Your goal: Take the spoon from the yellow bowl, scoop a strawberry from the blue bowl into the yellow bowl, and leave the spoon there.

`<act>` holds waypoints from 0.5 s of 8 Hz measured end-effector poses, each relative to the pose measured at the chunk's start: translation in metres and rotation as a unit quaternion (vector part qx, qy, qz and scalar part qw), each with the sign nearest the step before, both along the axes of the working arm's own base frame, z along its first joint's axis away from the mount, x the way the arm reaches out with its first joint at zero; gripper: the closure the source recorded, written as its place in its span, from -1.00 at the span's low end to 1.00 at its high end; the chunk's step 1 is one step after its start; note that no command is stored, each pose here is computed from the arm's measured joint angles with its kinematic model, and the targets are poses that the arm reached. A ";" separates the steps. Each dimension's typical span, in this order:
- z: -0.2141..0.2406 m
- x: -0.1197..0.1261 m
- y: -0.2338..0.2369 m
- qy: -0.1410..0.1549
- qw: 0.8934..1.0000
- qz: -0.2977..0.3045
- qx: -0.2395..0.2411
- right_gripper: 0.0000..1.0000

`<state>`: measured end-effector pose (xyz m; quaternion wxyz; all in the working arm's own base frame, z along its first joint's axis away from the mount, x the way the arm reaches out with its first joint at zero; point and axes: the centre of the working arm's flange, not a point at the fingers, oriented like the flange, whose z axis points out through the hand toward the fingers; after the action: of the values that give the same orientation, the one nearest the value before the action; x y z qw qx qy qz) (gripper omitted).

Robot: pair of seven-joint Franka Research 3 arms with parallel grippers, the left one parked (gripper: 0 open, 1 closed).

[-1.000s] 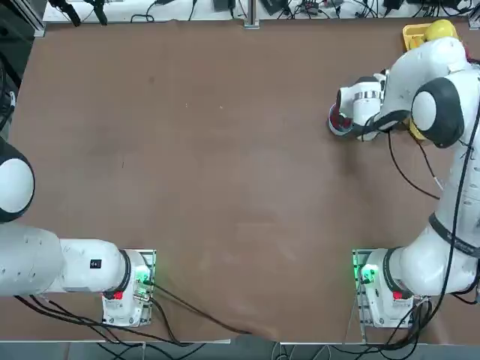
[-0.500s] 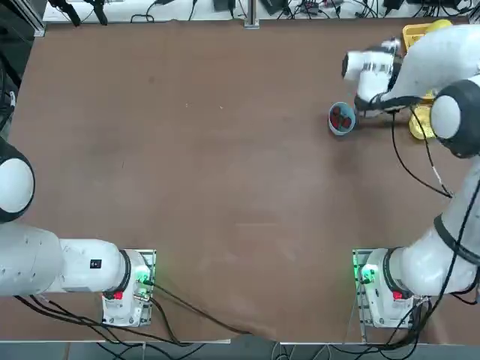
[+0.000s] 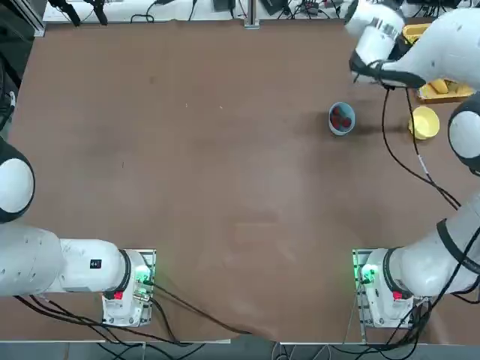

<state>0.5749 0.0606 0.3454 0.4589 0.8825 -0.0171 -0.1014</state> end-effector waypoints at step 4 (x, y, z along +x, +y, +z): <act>0.054 0.005 0.042 -0.051 0.970 -0.129 0.199 0.77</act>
<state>0.5802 0.1021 0.3998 0.2555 0.9504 -0.1342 -0.1159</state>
